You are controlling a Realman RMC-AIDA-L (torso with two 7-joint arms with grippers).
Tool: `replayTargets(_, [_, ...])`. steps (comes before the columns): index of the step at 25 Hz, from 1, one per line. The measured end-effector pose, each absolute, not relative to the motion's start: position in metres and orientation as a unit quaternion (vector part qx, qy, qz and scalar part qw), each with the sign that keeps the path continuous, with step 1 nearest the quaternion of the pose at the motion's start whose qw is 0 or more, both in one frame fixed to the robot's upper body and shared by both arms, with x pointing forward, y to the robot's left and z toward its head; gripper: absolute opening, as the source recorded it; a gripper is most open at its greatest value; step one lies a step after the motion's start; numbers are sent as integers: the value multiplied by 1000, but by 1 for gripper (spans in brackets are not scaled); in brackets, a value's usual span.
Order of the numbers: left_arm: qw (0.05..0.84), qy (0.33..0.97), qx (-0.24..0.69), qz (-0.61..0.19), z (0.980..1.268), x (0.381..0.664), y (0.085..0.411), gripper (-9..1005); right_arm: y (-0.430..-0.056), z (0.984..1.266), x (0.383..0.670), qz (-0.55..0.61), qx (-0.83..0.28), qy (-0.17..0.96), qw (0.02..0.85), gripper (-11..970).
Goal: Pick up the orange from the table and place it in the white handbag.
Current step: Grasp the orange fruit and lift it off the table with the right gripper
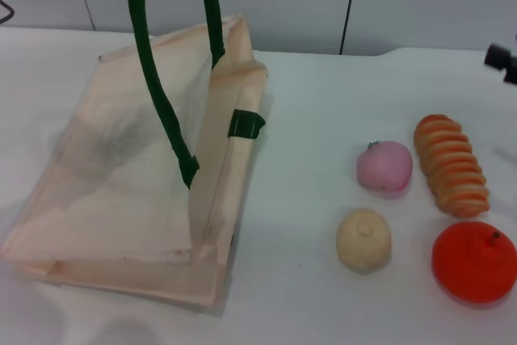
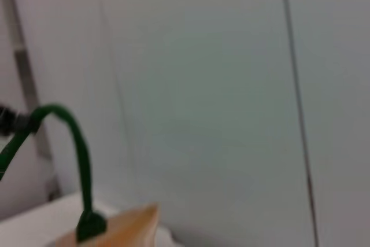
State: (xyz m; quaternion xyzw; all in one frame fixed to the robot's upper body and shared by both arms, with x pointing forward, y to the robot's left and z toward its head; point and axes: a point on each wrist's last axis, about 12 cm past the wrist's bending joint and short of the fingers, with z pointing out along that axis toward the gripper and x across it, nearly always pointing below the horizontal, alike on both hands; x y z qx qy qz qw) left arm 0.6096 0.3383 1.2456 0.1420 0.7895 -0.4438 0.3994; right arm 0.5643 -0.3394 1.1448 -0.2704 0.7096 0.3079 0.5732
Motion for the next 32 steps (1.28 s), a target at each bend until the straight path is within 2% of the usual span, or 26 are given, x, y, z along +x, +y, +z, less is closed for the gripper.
replayTargets(15, [400, 790, 132, -446, 1244, 607, 344, 119, -336, 1156, 542, 291, -352, 767, 450, 880])
replayTargets(32, [400, 792, 124, -445, 1244, 606, 347, 120, -323, 1141, 529, 290, -412, 806, 311, 887])
